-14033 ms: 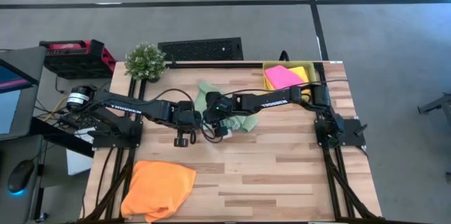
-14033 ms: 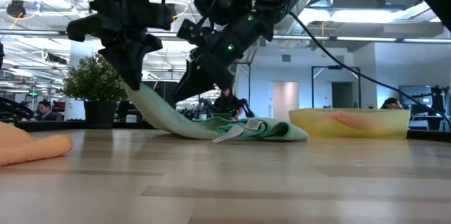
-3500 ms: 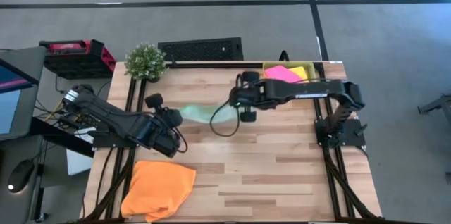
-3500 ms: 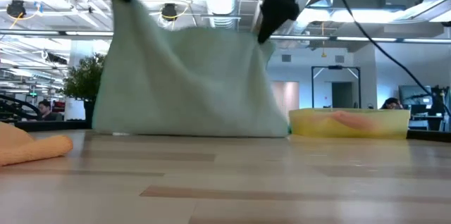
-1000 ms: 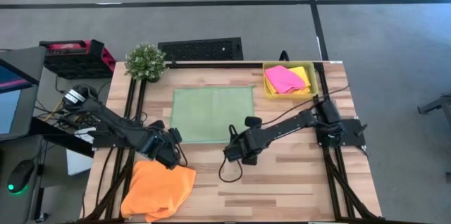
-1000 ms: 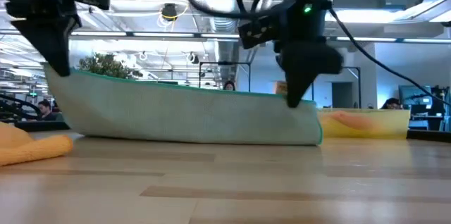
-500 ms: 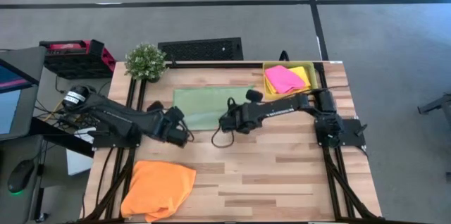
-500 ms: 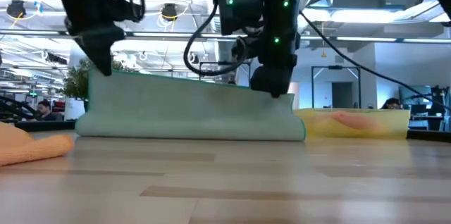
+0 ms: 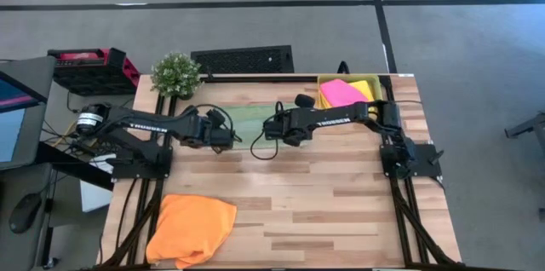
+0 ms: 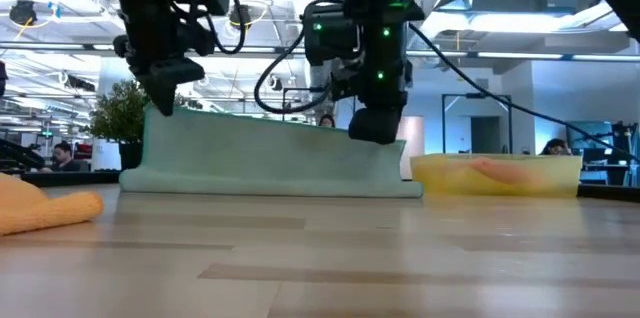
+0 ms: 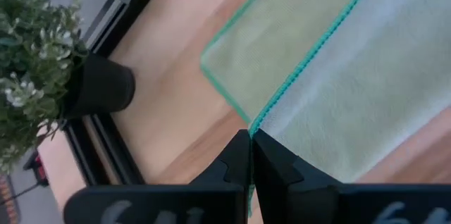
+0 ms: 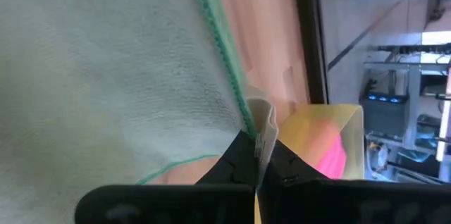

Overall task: Fold microfiber towels
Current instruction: Fold the light green towel

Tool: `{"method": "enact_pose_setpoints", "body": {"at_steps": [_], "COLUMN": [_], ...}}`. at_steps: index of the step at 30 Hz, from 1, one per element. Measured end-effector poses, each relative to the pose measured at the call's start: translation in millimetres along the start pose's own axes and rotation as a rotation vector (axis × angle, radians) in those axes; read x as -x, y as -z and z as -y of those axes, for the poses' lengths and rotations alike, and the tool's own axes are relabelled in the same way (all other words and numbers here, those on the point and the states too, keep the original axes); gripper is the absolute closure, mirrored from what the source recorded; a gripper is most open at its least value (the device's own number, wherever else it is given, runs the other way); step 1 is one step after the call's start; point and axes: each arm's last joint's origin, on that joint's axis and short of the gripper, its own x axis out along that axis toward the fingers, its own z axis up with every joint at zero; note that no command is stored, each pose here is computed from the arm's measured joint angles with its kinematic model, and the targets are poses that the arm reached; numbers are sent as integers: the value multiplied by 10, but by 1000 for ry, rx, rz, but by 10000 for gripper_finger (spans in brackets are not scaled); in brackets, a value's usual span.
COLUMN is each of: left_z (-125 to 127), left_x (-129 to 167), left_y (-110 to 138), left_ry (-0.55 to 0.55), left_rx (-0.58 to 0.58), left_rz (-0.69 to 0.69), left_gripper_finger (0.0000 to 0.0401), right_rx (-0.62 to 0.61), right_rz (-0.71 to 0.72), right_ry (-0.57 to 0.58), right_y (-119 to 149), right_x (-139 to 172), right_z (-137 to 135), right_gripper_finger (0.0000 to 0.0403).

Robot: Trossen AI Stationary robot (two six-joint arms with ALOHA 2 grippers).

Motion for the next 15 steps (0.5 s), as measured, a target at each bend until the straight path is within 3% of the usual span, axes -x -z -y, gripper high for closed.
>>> {"method": "enact_pose_setpoints", "body": {"at_steps": [15], "left_z": [-123], "left_x": [-150], "left_y": [-180], "left_ry": [2], "left_rx": [54], "left_rz": [3], "left_gripper_finger": [378], "right_rx": [-28], "right_rz": [-41], "right_ry": [-37], "right_y": [-42], "right_x": [-212], "right_z": [240], "right_gripper_finger": [360]}}
